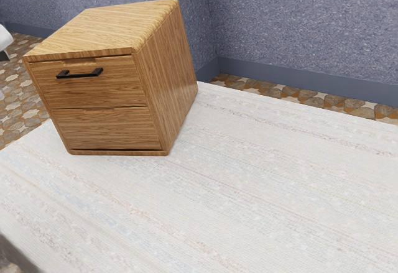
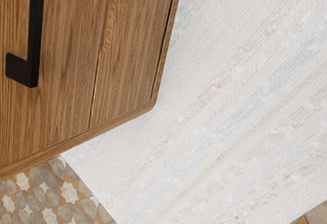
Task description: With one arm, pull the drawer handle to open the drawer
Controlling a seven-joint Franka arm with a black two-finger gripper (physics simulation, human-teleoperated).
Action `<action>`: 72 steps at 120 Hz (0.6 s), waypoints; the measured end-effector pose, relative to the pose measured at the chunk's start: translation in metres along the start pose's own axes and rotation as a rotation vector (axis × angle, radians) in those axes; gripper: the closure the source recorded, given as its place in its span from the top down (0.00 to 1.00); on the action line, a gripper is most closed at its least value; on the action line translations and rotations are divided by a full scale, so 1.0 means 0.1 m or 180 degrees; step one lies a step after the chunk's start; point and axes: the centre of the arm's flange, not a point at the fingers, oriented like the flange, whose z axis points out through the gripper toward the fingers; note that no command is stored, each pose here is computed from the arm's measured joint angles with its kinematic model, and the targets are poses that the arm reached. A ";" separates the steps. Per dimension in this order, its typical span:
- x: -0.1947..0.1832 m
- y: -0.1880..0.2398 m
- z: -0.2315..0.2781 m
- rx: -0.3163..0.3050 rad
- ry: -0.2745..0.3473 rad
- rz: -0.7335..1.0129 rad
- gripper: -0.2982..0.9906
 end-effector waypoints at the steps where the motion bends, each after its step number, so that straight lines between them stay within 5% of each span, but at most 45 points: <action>1: 0.00 0.00 0.01 0.0006 0.0006 0.0005 0.77; 19: -0.15 -0.01 0.26 0.0091 0.0117 -0.0009 0.77; 72: 0.26 0.04 0.39 0.0437 0.0459 0.0294 0.77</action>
